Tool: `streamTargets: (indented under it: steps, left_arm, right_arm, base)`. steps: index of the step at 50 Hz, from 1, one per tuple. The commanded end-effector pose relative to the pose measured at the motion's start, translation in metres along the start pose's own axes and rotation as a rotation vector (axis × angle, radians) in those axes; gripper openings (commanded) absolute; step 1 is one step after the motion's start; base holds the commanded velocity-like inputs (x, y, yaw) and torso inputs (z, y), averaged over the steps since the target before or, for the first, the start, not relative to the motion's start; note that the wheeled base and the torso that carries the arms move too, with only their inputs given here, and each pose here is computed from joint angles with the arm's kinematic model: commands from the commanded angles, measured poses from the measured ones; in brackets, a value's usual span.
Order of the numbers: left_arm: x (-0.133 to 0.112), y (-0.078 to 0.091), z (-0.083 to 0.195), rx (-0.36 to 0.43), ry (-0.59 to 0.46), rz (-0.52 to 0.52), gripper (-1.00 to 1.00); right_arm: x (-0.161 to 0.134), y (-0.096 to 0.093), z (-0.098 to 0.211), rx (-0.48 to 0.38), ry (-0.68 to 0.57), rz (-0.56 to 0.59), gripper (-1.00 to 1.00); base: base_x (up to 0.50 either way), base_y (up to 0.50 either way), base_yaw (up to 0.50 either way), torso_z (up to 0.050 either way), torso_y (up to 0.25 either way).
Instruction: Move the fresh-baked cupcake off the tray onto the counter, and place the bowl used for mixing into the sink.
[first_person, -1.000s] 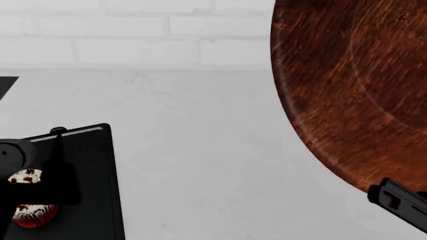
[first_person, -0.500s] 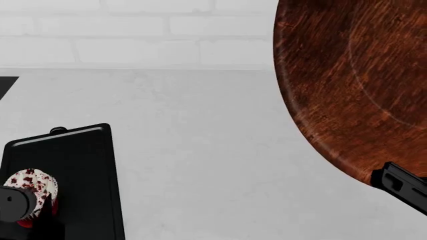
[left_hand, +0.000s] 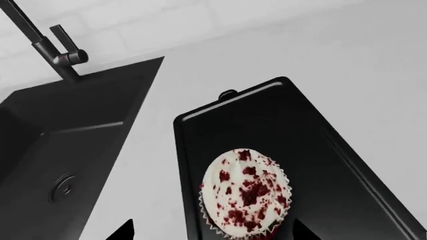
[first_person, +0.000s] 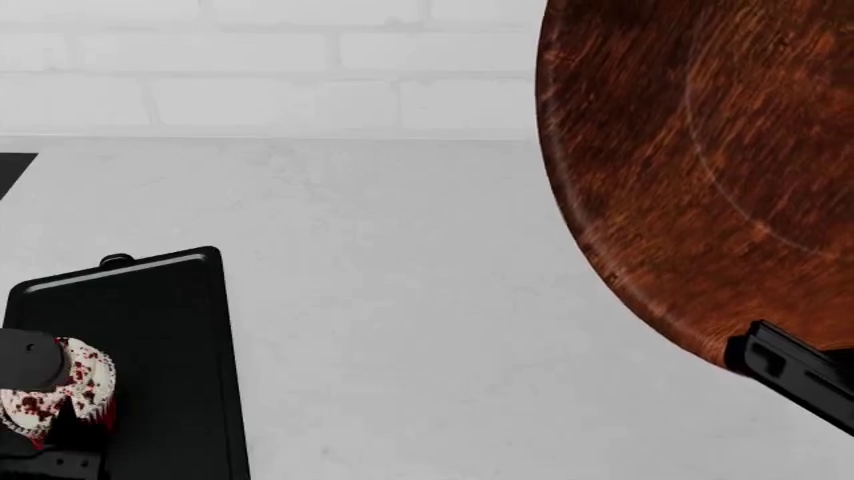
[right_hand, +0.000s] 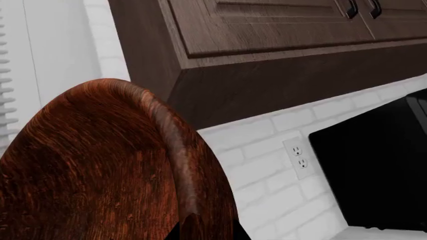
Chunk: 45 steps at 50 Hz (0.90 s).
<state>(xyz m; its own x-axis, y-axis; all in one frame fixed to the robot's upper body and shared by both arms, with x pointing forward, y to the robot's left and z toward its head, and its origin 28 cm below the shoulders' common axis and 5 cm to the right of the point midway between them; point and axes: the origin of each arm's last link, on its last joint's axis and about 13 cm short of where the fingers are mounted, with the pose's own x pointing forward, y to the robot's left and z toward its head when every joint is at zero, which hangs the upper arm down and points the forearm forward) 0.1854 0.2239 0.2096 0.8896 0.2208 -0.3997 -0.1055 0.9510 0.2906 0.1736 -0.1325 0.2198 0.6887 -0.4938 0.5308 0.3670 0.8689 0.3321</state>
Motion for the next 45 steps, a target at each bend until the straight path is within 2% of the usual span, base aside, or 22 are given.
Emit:
streamTargets:
  steps: [1, 11, 20, 38, 45]
  left_arm:
    - [0.021, 0.001, 0.001, -0.009, 0.061, 0.022, 1.0]
    - [0.019, -0.009, 0.006, 0.021, 0.046, -0.021, 1.0]
    - [0.021, -0.01, 0.008, 0.022, 0.037, -0.031, 1.0]
    - [0.043, -0.011, 0.004, 0.002, 0.065, -0.023, 1.0]
    - [0.046, -0.014, -0.001, 0.008, 0.081, -0.051, 1.0]
  right_arm:
    - [0.003, 0.004, -0.001, -0.014, -0.018, 0.014, -1.0]
    - [0.003, 0.004, -0.001, -0.01, -0.019, 0.014, -1.0]
    - [0.003, 0.004, 0.001, -0.008, -0.02, 0.012, -1.0]
    - [0.001, 0.007, -0.001, -0.022, -0.03, 0.021, -1.0]
    - [0.001, 0.007, -0.001, -0.024, -0.031, 0.023, -1.0]
  base:
    - [0.0, 0.0, 0.0, 0.0, 0.0]
    - [0.0, 0.0, 0.0, 0.0, 0.0]
    - [0.0, 0.0, 0.0, 0.0, 0.001]
    - [0.0, 0.0, 0.0, 0.0, 0.0]
    - [0.0, 0.0, 0.0, 0.0, 0.001]
